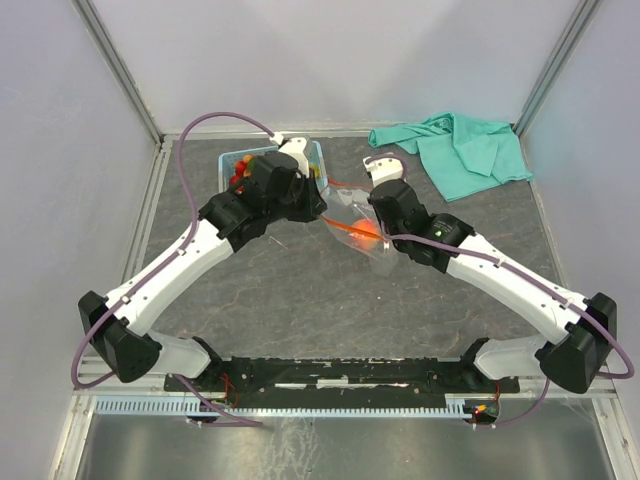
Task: Place the food in the zip-top bag and seal the zipper
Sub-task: Place the fake fruit in the zipper food storage bag, then pick up the fake fruit from the bin.
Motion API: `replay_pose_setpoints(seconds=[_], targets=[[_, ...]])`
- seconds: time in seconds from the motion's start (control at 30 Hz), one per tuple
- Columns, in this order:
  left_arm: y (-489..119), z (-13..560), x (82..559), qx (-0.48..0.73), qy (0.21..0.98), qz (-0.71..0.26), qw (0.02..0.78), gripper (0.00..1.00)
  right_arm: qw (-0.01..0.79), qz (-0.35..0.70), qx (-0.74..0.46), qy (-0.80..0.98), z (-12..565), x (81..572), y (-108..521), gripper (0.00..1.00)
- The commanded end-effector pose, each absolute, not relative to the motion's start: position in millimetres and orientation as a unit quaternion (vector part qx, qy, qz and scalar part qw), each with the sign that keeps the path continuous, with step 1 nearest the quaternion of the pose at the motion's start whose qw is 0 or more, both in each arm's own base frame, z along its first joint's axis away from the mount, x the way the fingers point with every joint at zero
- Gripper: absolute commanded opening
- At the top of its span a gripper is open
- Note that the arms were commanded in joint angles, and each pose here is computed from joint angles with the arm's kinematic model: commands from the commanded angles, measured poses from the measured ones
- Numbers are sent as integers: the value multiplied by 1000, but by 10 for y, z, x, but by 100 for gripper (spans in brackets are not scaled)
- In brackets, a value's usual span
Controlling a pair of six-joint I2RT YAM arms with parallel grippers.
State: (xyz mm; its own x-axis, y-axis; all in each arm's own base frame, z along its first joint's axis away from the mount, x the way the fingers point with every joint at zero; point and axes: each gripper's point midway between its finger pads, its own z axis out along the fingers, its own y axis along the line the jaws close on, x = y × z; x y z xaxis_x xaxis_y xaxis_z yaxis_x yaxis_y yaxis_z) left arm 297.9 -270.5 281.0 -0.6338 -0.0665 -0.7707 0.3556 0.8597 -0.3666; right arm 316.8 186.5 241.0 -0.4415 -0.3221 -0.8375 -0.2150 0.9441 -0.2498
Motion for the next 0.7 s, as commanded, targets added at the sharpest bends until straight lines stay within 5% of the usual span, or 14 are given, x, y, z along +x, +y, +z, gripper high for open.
replay_pose_setpoints(seconds=[0.0, 0.3, 0.67], targets=[[-2645, 2969, 3088, 90, 849, -250, 456, 27, 549, -40, -120, 826, 2657, 3245, 1838, 1], [-2084, 3312, 3202, 90, 840, -175, 506, 71, 552, -60, -125, 822, 2635, 3272, 1781, 1], [-969, 2880, 3764, -19, 897, -42, 440, 86, 551, -62, -141, 820, 2612, 3310, 1814, 2]])
